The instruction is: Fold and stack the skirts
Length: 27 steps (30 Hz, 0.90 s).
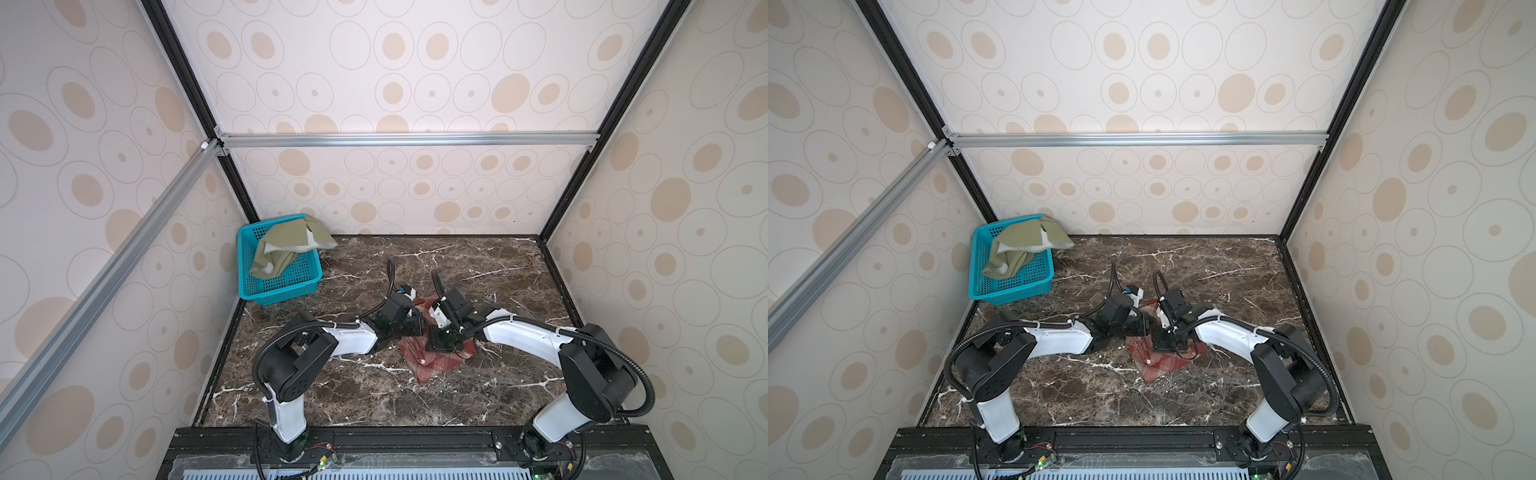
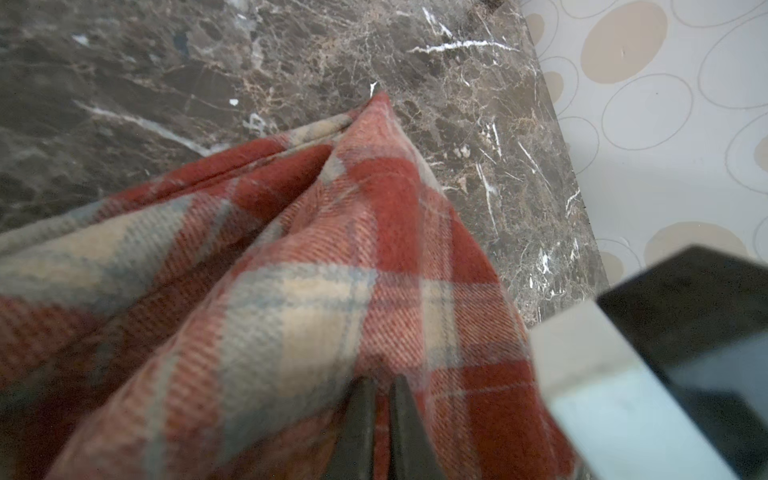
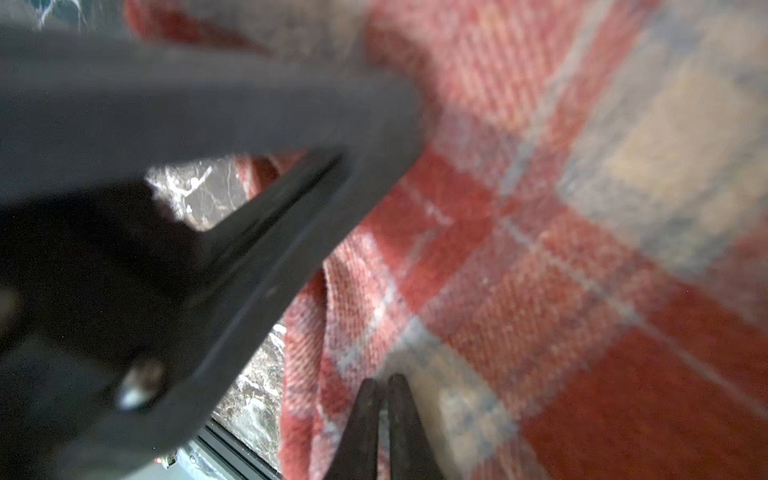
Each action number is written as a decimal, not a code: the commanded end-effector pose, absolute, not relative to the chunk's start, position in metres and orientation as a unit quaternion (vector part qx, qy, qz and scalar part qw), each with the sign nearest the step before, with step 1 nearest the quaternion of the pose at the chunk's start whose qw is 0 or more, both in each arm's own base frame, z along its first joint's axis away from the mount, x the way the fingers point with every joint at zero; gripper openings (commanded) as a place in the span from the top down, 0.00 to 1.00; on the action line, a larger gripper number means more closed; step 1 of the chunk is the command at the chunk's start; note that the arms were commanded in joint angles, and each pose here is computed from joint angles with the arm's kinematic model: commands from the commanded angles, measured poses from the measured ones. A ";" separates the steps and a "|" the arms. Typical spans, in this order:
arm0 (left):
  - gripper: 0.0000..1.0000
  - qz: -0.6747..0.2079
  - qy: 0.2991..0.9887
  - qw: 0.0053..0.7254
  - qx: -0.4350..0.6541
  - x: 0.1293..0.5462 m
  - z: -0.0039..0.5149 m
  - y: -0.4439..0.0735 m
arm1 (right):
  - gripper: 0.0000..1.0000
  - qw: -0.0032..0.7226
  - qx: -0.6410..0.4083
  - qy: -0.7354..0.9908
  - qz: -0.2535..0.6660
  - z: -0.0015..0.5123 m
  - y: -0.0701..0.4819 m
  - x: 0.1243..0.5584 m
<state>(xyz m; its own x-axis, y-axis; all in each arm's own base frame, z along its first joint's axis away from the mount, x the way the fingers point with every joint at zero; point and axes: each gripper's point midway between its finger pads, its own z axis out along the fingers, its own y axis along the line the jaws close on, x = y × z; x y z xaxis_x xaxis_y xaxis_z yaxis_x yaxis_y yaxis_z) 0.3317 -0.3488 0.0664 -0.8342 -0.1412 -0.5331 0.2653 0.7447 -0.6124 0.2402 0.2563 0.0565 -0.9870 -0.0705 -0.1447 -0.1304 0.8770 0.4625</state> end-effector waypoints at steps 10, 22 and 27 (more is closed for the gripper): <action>0.90 -0.347 0.894 0.284 -0.006 0.360 0.041 -0.331 | 0.95 0.031 -0.037 0.973 0.224 0.020 0.251 0.209; 0.90 -0.347 0.884 0.313 -0.002 0.365 0.056 -0.324 | 0.94 0.080 -0.073 0.963 0.248 0.082 0.256 0.227; 0.90 -0.364 0.877 0.314 -0.005 0.365 0.069 -0.329 | 0.93 0.084 -0.086 0.956 0.269 0.087 0.260 0.229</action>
